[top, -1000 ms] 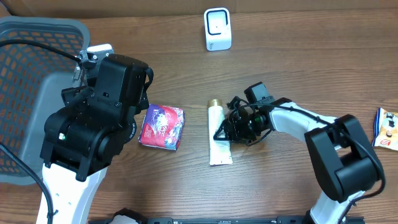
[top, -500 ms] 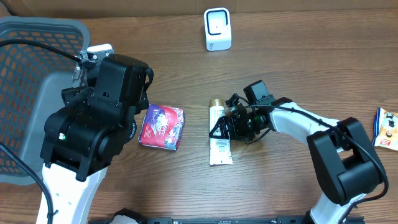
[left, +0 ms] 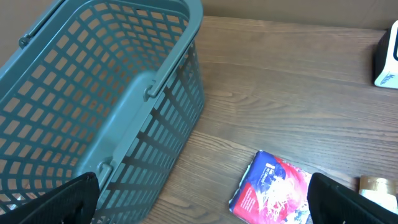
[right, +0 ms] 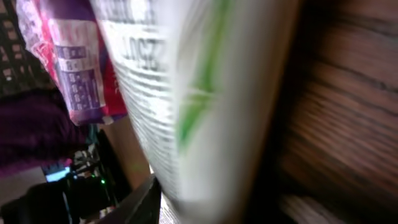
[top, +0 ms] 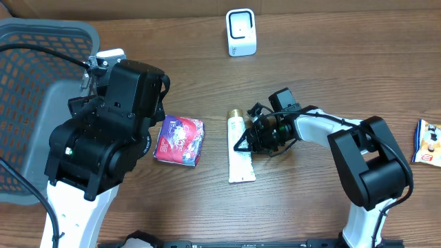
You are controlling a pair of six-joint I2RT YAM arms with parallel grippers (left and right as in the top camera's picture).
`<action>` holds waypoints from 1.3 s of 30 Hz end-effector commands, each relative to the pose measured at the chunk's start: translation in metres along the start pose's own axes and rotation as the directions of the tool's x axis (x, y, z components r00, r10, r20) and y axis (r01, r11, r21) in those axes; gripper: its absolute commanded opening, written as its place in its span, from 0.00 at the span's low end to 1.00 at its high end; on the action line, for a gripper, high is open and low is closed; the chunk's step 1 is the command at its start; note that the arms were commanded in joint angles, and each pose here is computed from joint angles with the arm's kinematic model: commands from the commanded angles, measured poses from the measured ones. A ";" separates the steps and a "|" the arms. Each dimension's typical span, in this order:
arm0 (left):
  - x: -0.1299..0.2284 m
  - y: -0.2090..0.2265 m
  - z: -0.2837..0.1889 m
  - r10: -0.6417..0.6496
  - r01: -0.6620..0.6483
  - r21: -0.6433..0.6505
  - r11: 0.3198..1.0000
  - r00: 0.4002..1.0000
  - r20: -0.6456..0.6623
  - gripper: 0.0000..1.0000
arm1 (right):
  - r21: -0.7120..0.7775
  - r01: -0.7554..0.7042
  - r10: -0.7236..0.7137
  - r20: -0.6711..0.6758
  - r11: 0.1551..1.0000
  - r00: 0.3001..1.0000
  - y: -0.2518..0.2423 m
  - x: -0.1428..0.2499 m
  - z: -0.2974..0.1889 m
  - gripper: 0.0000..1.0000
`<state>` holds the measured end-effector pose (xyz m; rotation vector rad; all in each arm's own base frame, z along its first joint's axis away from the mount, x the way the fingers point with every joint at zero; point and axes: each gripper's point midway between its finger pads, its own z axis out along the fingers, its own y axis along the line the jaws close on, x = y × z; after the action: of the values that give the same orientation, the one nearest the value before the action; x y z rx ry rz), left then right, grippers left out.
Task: Scan the item barcode
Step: 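Grasp the white tube's bottom end with the right gripper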
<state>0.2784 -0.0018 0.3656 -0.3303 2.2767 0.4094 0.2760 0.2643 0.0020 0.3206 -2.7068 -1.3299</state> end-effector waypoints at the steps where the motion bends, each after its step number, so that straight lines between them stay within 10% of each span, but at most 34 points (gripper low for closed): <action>1: -0.005 0.004 -0.002 -0.019 0.019 -0.010 1.000 1.000 0.015 1.00 | 0.274 -0.081 0.104 -0.068 0.958 0.992 -0.080 0.038 0.020 0.30; 4: -0.005 0.004 -0.002 -0.019 0.019 -0.010 1.000 1.000 0.015 1.00 | 0.267 -0.051 0.068 -0.056 0.962 0.996 -0.079 0.033 0.021 0.04; 27: -0.005 0.004 -0.002 -0.019 0.019 -0.009 1.000 1.000 0.014 1.00 | -0.017 0.206 -0.202 0.122 0.978 0.972 0.064 0.023 -0.086 0.04; 39: -0.005 0.004 -0.002 -0.019 0.019 -0.009 1.000 1.000 0.014 1.00 | -0.257 0.550 -0.466 0.322 0.794 0.824 0.214 0.095 -0.177 0.04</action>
<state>0.2783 -0.0018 0.3655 -0.3301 2.2770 0.4097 0.2119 0.2295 0.2210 0.8019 -2.7508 -1.8315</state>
